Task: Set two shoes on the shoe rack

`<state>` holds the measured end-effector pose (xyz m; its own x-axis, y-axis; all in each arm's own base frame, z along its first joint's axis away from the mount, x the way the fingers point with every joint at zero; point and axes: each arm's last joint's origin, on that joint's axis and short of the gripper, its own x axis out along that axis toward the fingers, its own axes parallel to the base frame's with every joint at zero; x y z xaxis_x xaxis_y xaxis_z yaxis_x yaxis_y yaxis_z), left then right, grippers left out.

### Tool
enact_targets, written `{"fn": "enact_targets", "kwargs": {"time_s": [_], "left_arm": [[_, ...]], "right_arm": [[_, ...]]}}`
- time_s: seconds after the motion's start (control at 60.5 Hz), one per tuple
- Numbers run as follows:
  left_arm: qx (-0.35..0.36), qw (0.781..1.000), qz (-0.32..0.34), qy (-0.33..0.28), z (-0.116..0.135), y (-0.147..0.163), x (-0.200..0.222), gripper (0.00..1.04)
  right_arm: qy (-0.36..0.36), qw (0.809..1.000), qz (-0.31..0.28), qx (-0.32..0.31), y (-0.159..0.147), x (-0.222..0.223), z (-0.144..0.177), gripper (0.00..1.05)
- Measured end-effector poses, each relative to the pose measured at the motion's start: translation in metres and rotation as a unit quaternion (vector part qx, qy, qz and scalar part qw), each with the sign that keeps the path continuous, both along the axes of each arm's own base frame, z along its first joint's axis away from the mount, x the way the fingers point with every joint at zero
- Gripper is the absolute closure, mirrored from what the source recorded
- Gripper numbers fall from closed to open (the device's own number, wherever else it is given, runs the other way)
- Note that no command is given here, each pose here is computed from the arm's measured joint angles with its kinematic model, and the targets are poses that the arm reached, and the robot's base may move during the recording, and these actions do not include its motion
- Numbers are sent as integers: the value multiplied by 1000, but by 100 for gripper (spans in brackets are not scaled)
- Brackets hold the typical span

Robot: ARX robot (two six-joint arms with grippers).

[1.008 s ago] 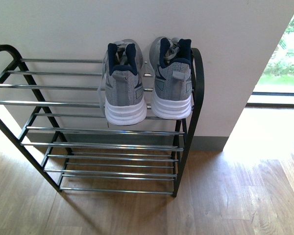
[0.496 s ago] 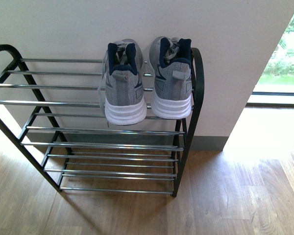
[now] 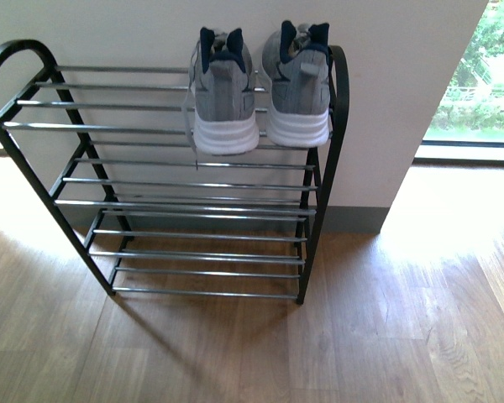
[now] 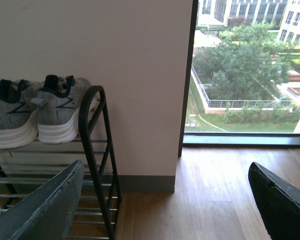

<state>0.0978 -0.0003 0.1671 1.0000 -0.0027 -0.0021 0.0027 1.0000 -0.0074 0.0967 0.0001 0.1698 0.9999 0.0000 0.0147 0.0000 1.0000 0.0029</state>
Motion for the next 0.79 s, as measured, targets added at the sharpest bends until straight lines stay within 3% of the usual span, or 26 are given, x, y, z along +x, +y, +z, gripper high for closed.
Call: {"fn": "enact_targets", "kwargs": {"time_s": [0.793], "left_arm": [[1, 1000, 0, 0, 0, 0, 0, 9]], "right_arm": [[0, 1000, 0, 0, 0, 0, 0, 9]]}}
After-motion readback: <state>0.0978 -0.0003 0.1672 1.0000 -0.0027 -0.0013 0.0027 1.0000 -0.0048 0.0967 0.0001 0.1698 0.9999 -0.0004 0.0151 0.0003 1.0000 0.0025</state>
